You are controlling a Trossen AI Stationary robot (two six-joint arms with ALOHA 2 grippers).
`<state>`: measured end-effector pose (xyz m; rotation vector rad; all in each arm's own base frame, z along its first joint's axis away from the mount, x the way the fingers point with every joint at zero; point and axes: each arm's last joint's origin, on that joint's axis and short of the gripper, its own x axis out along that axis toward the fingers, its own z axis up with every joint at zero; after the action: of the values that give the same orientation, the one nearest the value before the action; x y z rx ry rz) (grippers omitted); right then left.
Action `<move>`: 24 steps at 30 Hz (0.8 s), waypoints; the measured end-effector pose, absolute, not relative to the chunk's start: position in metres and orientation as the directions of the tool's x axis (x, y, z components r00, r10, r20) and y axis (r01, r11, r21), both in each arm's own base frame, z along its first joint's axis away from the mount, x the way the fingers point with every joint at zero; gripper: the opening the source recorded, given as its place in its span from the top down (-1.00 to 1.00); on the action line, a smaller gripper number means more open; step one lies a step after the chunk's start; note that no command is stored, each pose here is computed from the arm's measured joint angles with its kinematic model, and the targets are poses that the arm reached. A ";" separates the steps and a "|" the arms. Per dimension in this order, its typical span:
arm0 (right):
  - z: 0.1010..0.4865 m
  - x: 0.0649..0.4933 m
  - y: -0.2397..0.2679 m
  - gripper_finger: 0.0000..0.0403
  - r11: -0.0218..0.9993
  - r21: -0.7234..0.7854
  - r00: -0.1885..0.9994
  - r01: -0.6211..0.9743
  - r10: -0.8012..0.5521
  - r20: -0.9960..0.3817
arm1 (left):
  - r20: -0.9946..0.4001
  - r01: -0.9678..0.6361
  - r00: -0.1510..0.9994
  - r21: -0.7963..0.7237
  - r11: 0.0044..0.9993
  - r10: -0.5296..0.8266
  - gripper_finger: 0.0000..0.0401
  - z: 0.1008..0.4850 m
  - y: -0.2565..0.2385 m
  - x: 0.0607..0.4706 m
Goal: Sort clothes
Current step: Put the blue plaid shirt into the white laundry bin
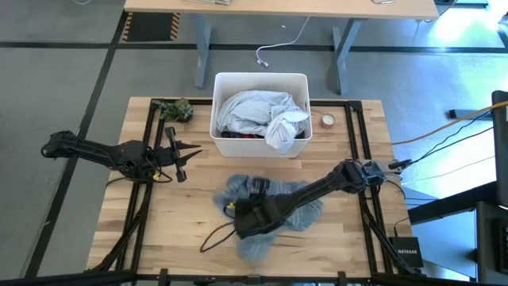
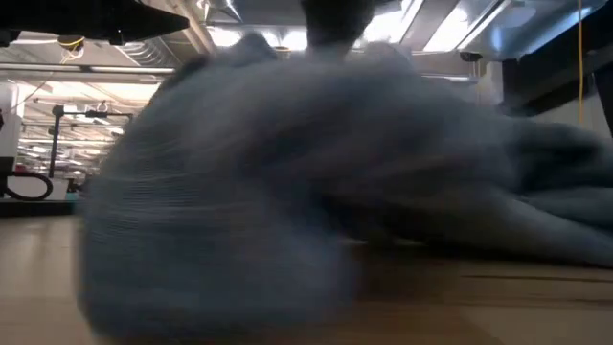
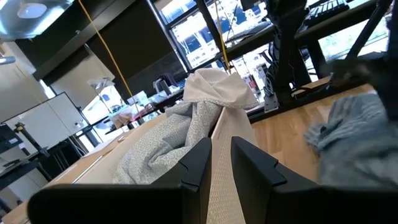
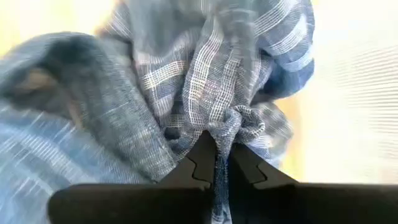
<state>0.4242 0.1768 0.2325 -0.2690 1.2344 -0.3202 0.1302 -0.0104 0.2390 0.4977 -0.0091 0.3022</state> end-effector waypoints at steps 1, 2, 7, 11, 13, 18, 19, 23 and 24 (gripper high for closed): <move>0.244 0.421 0.174 0.90 0.912 -0.391 0.328 0.122 -0.408 -0.852 | 0.083 -0.288 0.955 0.468 0.835 0.283 0.72 0.239 -0.010 0.130; 0.256 0.419 0.172 0.88 0.900 -0.409 0.362 0.149 -0.435 -0.825 | 0.083 -0.288 0.955 0.468 0.835 0.283 0.72 0.239 -0.010 0.130; 0.317 0.402 0.155 0.88 0.830 -0.461 0.510 0.313 -0.556 -0.656 | 0.085 -0.289 0.955 0.467 0.836 0.283 0.72 0.239 -0.010 0.130; 0.361 0.389 0.139 0.90 0.751 -0.444 0.580 0.489 -0.660 -0.477 | 0.088 -0.291 0.955 0.466 0.836 0.283 0.72 0.240 -0.010 0.130; 0.385 0.380 0.131 0.88 0.694 -0.423 0.590 0.582 -0.719 -0.367 | 0.092 -0.293 0.955 0.463 0.836 0.283 0.72 0.240 -0.010 0.130; 0.437 0.364 0.109 0.88 0.555 -0.398 0.543 0.730 -0.825 -0.155 | 0.102 -0.298 0.954 0.459 0.837 0.284 0.72 0.241 -0.010 0.130; 0.447 0.361 0.103 0.89 0.538 -0.395 0.533 0.744 -0.836 -0.135 | 0.101 -0.298 0.954 0.459 0.837 0.284 0.72 0.241 -0.010 0.130; 0.484 0.355 0.068 0.88 0.483 -0.340 0.492 0.807 -0.868 -0.066 | 0.101 -0.298 0.954 0.459 0.837 0.284 0.72 0.241 -0.010 0.130; 0.494 0.353 0.058 0.88 0.477 -0.322 0.489 0.818 -0.871 -0.047 | 0.101 -0.298 0.954 0.460 0.837 0.284 0.72 0.241 -0.010 0.130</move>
<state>0.3529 0.0584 0.4944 -0.2717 0.2152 -1.0410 0.1301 -0.0104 0.2411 0.4910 -0.0294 0.3076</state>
